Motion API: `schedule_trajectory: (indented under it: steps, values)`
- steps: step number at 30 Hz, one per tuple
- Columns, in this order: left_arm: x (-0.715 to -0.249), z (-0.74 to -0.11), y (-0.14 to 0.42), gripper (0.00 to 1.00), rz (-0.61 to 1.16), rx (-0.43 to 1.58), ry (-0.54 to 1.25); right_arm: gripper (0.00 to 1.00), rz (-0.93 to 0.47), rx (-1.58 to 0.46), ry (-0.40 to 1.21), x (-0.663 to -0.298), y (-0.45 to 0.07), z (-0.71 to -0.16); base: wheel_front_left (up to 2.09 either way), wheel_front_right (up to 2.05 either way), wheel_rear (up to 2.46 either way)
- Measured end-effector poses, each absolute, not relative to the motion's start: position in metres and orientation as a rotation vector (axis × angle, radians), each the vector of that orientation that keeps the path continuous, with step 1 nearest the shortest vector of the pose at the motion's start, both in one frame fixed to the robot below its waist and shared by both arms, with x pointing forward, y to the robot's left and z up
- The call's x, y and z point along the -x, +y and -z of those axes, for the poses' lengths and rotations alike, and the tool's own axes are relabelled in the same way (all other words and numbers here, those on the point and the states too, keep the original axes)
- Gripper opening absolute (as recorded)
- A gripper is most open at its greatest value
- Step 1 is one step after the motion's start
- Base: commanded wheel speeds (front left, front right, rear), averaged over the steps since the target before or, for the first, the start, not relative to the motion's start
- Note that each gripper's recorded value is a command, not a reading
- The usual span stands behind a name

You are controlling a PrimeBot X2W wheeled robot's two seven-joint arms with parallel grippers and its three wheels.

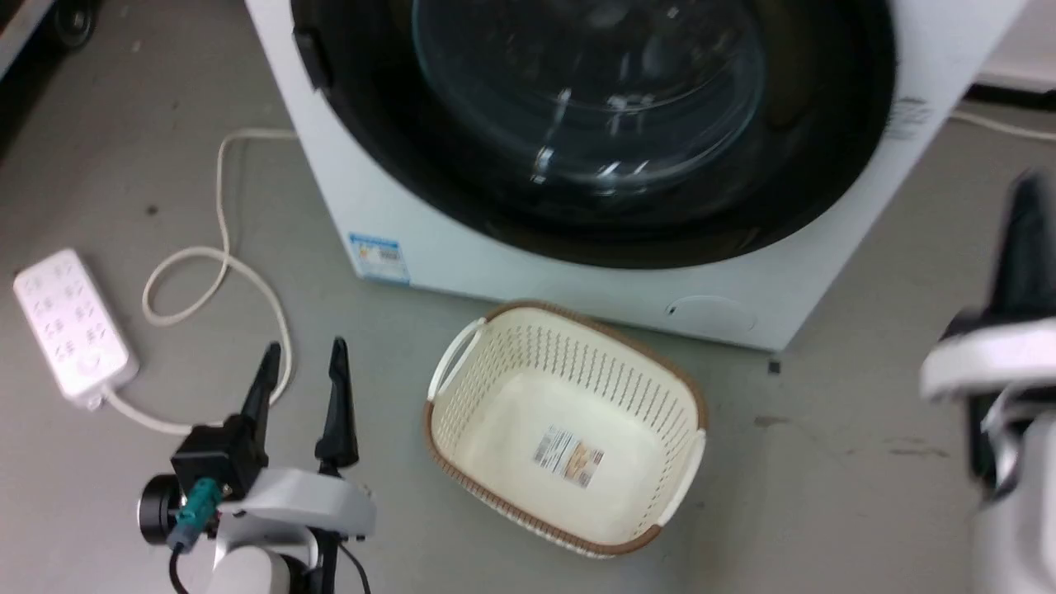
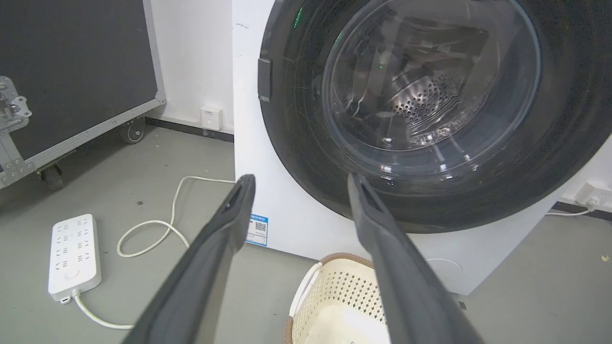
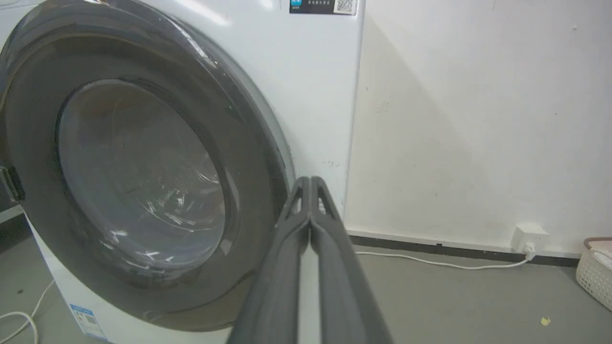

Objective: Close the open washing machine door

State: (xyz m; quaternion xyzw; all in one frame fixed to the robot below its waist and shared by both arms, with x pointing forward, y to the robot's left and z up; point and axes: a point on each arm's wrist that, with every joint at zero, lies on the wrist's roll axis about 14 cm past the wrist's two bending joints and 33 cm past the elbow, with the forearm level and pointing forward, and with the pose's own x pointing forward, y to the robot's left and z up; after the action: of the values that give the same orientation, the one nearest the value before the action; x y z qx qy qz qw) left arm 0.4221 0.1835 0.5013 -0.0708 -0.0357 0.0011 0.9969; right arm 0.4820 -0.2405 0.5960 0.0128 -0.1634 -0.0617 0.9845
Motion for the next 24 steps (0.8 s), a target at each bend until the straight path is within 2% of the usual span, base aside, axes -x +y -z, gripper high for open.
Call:
schedule_trajectory:
  steps: [9, 17, 18, 19, 20, 24]
  values:
    - [-0.411, -0.516, 0.162, 1.0, 0.067, 0.102, -0.097, 0.0, 0.107, 0.068, -0.19, -0.398, -0.241, -0.55, 0.0, 0.0, 0.0]
    - [-0.402, -0.522, 0.15, 1.0, 0.123, 0.052, -0.092, 0.0, 0.103, 0.033, -0.074, -0.36, -0.239, -0.518, 0.0, 0.0, 0.0]
    - [-0.401, -0.522, 0.149, 1.0, 0.124, 0.051, -0.09, 0.11, 0.101, 0.021, -0.052, -0.358, -0.238, -0.512, 0.0, 0.0, 0.0]
    - [-0.401, -0.521, 0.149, 1.0, 0.124, 0.051, -0.087, 0.47, 0.098, 0.013, -0.035, -0.356, -0.237, -0.508, 0.0, 0.0, 0.0]
    - [-0.401, -0.521, 0.15, 1.0, 0.123, 0.051, -0.086, 1.0, 0.094, 0.008, -0.019, -0.355, -0.235, -0.505, 0.0, 0.0, 0.0]
    - [-0.4, -0.521, 0.151, 1.0, 0.119, 0.061, -0.079, 1.0, 0.087, -0.015, 0.01, -0.353, -0.232, -0.499, 0.0, 0.0, 0.0]
